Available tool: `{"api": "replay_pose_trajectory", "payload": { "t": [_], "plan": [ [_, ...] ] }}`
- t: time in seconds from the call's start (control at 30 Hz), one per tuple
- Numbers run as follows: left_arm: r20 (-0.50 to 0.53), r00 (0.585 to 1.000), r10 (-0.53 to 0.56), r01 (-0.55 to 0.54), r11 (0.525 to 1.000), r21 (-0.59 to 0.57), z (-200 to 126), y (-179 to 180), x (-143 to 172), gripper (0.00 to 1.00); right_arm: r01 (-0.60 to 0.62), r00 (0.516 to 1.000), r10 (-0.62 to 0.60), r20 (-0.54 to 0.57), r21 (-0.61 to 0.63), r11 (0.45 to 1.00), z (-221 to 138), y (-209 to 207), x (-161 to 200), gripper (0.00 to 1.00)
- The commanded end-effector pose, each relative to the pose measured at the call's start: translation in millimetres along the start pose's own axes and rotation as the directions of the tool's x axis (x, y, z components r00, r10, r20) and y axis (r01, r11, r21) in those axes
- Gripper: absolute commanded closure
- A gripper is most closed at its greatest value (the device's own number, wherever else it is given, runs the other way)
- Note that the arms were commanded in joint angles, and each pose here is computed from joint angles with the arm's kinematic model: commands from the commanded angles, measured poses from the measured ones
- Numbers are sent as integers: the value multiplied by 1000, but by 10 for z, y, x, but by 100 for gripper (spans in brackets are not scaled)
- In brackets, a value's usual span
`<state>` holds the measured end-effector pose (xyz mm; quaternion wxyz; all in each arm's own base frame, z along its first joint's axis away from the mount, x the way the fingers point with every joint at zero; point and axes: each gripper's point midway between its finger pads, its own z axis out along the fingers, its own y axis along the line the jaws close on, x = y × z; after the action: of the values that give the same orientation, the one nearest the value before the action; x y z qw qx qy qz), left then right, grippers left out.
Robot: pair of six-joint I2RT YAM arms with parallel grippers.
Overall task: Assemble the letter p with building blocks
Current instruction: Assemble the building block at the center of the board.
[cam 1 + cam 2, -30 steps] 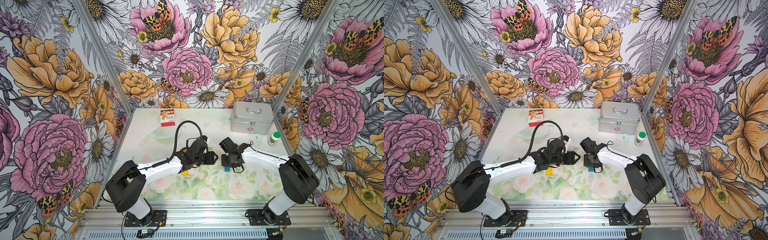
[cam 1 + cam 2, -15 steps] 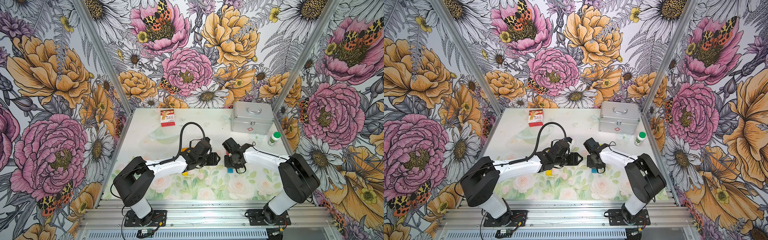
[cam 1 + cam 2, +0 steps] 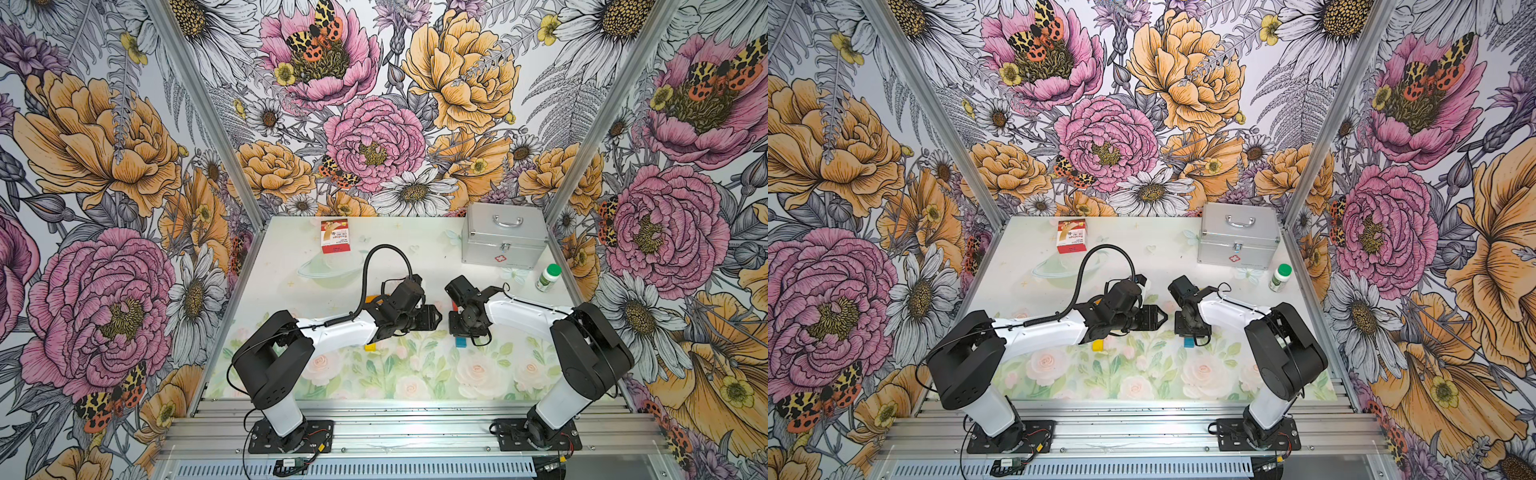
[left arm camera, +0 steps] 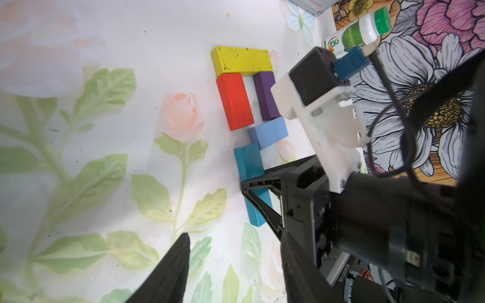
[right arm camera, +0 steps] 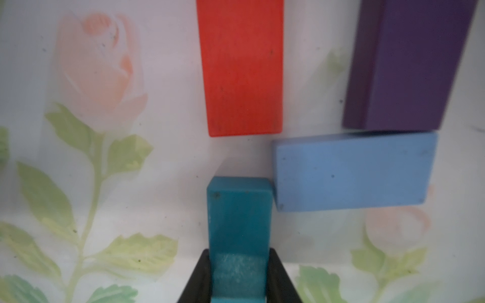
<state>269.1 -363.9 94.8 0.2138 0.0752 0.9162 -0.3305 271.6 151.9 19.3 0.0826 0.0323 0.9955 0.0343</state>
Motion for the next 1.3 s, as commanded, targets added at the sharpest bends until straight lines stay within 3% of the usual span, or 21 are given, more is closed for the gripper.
{"api": "replay_pose_trajectory", "payload": {
  "t": [0.0,0.13,0.37,0.6,0.8,1.0,1.27],
  "plan": [
    [15,1000,3,-3,999,45,10,-160,-92,44,5,1000,-5,17,-7,1000,-15,23,-116,92],
    [9,1000,3,-3,999,51,24,-177,-86,44,9,1000,-8,23,-21,1000,-41,47,-158,86],
    [3,1000,7,-7,998,60,18,-209,-65,44,18,997,-14,70,-56,998,-211,101,-234,58],
    [-12,1000,17,-16,998,65,30,-244,12,45,12,993,3,121,-126,992,-494,179,-270,54],
    [-68,997,22,-17,997,70,111,-215,182,51,-25,990,39,137,-106,994,-598,26,-199,54],
    [-111,994,24,-16,997,73,282,-210,354,63,-91,991,98,90,-73,993,-442,-279,6,67],
    [-162,987,1,8,999,54,568,-166,525,88,-94,993,103,61,-126,988,-356,-365,162,96]
  ]
}}
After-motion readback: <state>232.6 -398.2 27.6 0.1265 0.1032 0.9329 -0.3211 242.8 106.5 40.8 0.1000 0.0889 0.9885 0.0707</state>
